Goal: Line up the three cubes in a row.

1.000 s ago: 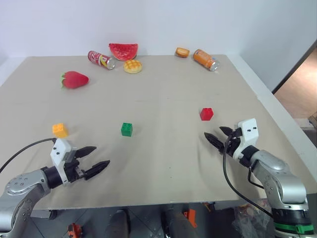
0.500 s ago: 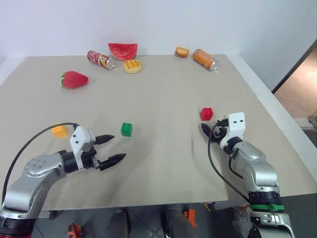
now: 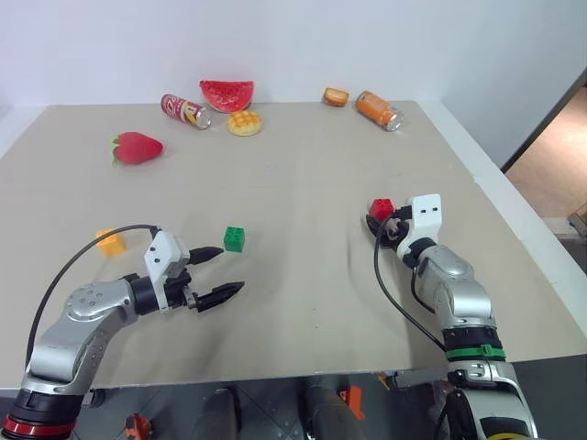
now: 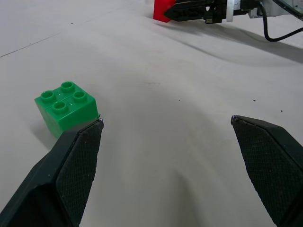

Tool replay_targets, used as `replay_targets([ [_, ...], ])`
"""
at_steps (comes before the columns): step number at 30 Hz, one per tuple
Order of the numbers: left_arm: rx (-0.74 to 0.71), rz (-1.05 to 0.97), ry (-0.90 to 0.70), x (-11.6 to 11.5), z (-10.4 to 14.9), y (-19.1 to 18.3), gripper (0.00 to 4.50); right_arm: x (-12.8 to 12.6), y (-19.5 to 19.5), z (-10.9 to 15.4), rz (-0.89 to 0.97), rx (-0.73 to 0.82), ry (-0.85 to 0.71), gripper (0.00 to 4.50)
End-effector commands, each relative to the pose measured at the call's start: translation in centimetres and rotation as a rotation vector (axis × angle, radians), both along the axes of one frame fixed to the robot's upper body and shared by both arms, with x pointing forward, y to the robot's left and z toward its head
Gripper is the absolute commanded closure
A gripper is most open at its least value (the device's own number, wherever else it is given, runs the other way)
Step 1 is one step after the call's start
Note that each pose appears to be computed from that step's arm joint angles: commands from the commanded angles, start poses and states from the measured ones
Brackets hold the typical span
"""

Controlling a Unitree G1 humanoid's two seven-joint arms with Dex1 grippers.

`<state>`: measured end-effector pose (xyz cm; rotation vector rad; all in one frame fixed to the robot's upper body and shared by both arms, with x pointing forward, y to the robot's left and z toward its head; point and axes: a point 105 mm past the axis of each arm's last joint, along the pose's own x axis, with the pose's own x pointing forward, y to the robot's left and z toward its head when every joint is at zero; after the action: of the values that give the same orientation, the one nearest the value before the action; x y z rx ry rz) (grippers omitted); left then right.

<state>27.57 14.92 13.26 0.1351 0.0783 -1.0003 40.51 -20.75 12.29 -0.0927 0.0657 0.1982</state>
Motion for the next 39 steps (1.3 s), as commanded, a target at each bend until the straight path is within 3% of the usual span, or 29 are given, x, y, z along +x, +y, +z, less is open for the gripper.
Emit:
replay_targets([
  [1, -0.006, -0.010, -0.042, 0.0, 0.7, -0.4, 0.03, 0.6, -0.3, 1.5, -0.016, 0.004, -0.058, 0.78],
  [2, -0.003, -0.007, -0.042, 0.0, 0.6, -0.4, 0.03, 0.8, -0.3, 1.5, -0.017, 0.004, -0.060, 0.78],
  [5, -0.002, 0.007, -0.043, 0.0, 0.4, -0.2, 0.00, 0.8, 0.1, 1.8, 0.009, -0.002, -0.084, 1.48],
  [9, -0.010, 0.024, -0.046, 0.2, 0.5, 0.1, 0.00, 0.9, 0.0, 1.7, 0.007, -0.001, -0.085, 2.90],
  [11, -0.014, 0.034, -0.048, 0.2, 0.6, 0.4, 0.00, 0.9, -0.1, 1.7, 0.007, 0.004, -0.084, 3.28],
  [17, -0.042, 0.064, -0.039, 0.0, 0.8, 1.3, 0.00, 0.8, 0.6, 1.6, 0.053, 0.021, -0.065, 3.28],
  [20, -0.069, 0.066, -0.039, -0.1, 1.4, 1.9, 0.00, 0.1, 2.3, 2.5, 0.174, 0.055, -0.075, 3.28],
  [25, -0.118, 0.026, -0.098, -0.9, 3.1, 3.9, 0.00, -5.1, 7.3, 4.1, 0.652, 0.035, -0.049, 3.28],
  [29, -0.080, 0.043, -0.152, -0.5, 2.9, 6.5, 0.00, -10.0, 9.8, 3.1, 1.014, -0.072, 0.064, 3.28],
  [32, -0.070, 0.052, -0.142, -0.3, 2.3, 7.4, 0.00, -11.9, 10.8, 2.5, 1.169, -0.123, 0.120, 3.28],
  [39, -0.030, 0.026, -0.101, -1.7, 1.9, 7.3, 0.00, -9.9, 12.3, 1.3, 1.219, -0.209, 0.097, 3.28],
])
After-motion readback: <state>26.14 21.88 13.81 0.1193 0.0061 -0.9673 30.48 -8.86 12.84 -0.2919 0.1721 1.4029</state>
